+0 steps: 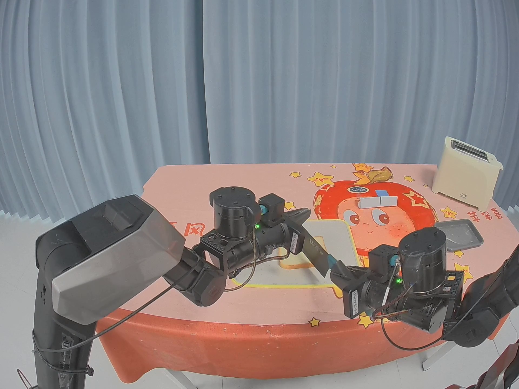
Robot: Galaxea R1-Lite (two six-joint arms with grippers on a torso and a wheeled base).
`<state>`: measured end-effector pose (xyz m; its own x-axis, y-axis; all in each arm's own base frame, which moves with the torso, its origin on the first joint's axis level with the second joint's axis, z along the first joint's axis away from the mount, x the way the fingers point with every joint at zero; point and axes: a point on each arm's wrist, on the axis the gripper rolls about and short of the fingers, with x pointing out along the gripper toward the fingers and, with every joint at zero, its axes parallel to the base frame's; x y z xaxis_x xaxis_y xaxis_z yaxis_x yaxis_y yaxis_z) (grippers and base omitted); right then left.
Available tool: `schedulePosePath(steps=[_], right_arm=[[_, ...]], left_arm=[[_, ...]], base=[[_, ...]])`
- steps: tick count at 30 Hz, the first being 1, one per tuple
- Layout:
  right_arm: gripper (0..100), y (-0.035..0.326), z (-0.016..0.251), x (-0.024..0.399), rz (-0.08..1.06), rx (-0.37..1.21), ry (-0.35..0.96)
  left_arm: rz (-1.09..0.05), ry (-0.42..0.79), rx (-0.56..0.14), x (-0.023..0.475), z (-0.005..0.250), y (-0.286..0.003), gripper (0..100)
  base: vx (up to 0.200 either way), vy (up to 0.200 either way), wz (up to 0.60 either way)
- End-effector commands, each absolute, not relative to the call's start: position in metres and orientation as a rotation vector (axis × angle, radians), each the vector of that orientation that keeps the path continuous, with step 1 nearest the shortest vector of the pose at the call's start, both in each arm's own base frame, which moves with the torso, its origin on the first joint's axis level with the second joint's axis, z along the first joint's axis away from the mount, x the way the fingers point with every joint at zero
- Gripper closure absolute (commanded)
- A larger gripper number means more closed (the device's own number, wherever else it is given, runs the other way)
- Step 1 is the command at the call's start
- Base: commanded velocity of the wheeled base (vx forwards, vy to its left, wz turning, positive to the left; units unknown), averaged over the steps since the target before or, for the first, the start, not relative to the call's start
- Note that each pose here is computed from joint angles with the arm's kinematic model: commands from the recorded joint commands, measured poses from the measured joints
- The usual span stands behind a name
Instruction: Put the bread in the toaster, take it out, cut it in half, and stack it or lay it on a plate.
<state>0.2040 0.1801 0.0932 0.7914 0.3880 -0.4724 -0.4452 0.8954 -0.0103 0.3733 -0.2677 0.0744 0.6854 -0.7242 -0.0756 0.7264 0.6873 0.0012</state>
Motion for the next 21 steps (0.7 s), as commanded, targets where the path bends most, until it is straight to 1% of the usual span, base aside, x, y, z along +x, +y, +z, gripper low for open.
schedulePosePath(steps=[1,16,19,21], right_arm=[[100,0.18,0.093,0.204,0.449,-0.124,0.482],[100,0.178,0.089,0.204,0.44,-0.132,0.498],[100,0.178,0.089,0.204,0.44,-0.132,0.498],[100,0.178,0.089,0.204,0.44,-0.132,0.498]], left_arm=[[-0.801,0.061,0.03,0.377,0.079,-0.263,100],[-0.804,0.084,0.034,0.378,0.068,-0.265,100],[-0.806,0.101,0.039,0.379,0.059,-0.266,100],[-0.804,0.102,0.041,0.38,0.058,-0.266,100]], base=[[0.0,0.0,0.0],[0.0,0.0,0.0],[0.0,0.0,0.0],[0.0,0.0,0.0]])
